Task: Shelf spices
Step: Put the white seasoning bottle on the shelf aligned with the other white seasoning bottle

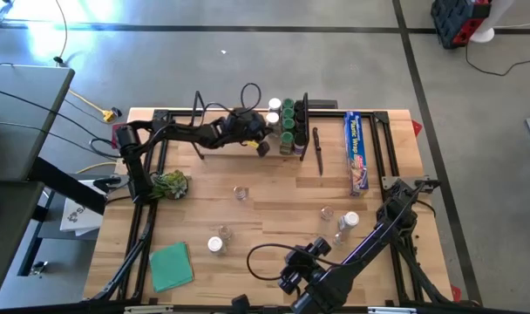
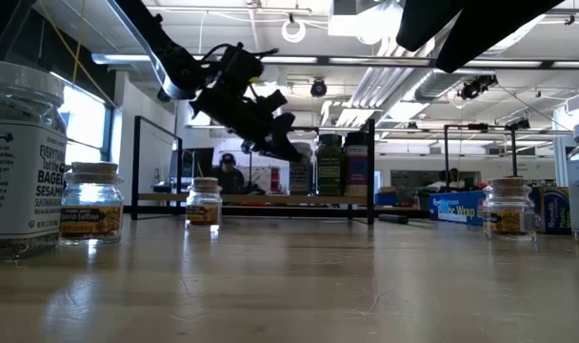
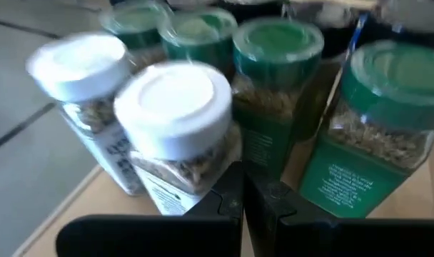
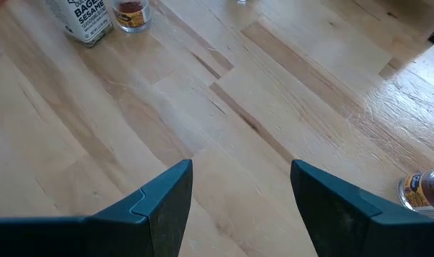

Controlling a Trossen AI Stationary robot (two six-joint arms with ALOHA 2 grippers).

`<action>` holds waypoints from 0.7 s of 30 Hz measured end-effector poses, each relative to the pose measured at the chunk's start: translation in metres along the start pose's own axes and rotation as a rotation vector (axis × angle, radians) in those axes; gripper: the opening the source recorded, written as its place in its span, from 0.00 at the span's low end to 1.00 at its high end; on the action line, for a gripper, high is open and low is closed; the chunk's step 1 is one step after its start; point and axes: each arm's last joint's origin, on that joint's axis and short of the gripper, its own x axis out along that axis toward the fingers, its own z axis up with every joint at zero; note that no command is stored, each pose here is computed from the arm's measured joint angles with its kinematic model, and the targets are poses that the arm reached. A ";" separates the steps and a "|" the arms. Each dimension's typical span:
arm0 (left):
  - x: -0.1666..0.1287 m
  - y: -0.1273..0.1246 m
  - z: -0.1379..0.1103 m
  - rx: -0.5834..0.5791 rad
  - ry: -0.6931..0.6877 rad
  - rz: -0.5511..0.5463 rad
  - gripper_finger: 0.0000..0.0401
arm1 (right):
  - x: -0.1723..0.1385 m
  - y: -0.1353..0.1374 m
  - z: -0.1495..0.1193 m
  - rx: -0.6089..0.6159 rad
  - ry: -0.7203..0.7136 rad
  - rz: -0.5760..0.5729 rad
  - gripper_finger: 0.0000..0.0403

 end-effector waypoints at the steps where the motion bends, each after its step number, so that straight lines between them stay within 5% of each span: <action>1: 0.002 -0.001 0.000 0.002 0.025 -0.006 0.00 | 0.000 0.000 0.000 0.000 0.001 0.001 0.58; 11: -0.028 -0.018 0.026 0.137 0.138 0.023 0.00 | -0.002 -0.001 -0.001 -0.014 -0.041 -0.006 0.58; 21: -0.016 0.020 0.002 0.054 0.270 0.073 0.00 | -0.003 -0.001 -0.002 -0.073 -0.057 -0.010 0.58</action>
